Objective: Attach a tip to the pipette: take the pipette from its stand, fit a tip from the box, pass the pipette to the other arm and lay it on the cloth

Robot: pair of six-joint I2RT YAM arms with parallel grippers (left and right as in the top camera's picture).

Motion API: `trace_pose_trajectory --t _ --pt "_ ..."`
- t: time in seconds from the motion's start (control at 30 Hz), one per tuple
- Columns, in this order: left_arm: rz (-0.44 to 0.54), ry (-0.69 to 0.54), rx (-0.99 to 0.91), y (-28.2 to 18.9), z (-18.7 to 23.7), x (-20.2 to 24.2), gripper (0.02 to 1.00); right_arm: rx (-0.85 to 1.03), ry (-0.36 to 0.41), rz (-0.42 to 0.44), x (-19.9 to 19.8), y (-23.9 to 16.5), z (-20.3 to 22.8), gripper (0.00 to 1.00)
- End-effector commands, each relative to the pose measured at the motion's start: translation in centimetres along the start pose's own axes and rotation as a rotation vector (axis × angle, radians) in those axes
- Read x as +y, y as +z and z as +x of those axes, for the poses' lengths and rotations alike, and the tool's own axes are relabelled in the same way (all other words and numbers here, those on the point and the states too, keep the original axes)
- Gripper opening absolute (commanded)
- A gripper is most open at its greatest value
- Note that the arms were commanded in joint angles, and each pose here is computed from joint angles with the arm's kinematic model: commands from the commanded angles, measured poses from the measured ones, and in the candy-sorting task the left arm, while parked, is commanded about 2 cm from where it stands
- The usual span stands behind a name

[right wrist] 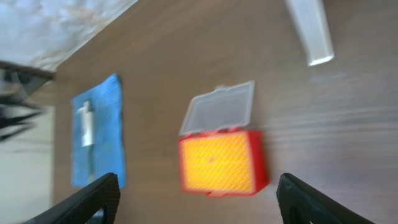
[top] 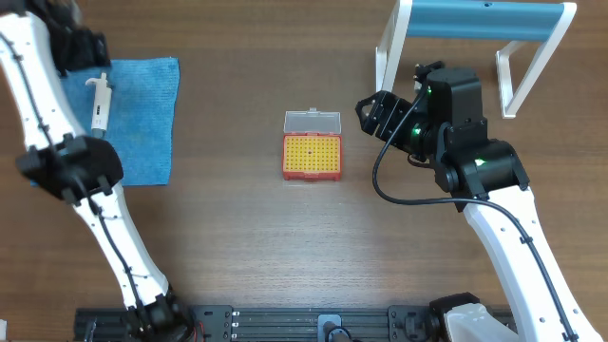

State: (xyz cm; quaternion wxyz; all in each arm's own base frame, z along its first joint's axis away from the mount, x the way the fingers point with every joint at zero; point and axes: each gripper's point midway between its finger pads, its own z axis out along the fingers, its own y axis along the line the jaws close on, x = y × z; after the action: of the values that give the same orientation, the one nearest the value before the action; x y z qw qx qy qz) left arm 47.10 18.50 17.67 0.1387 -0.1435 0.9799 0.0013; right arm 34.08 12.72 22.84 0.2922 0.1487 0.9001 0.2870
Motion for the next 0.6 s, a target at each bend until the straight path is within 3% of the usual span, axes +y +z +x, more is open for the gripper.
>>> trace_pose_trajectory --t 0.03,0.2,0.4,0.5,0.6 --pt "0.075 0.016 -0.282 -13.1 -0.6 -4.5 0.882 -0.145 -0.109 0.139 -2.0 -1.4 -2.5 0.825" --pt "0.088 0.071 -0.496 -23.6 2.0 -7.0 0.882 -0.271 -0.194 0.196 -2.1 -4.7 -4.1 0.822" --pt "0.178 0.110 -0.772 -36.1 9.1 -10.4 0.882 -0.430 -0.333 0.201 -1.1 -12.0 -4.0 0.822" --pt "0.283 0.163 -0.838 -40.0 13.8 -12.8 0.882 -0.467 -0.380 0.198 -1.3 -15.4 -2.3 0.825" --pt "0.324 0.196 -0.829 -41.2 18.6 -13.4 0.882 -0.491 -0.387 0.185 -1.9 -18.4 -0.1 0.825"
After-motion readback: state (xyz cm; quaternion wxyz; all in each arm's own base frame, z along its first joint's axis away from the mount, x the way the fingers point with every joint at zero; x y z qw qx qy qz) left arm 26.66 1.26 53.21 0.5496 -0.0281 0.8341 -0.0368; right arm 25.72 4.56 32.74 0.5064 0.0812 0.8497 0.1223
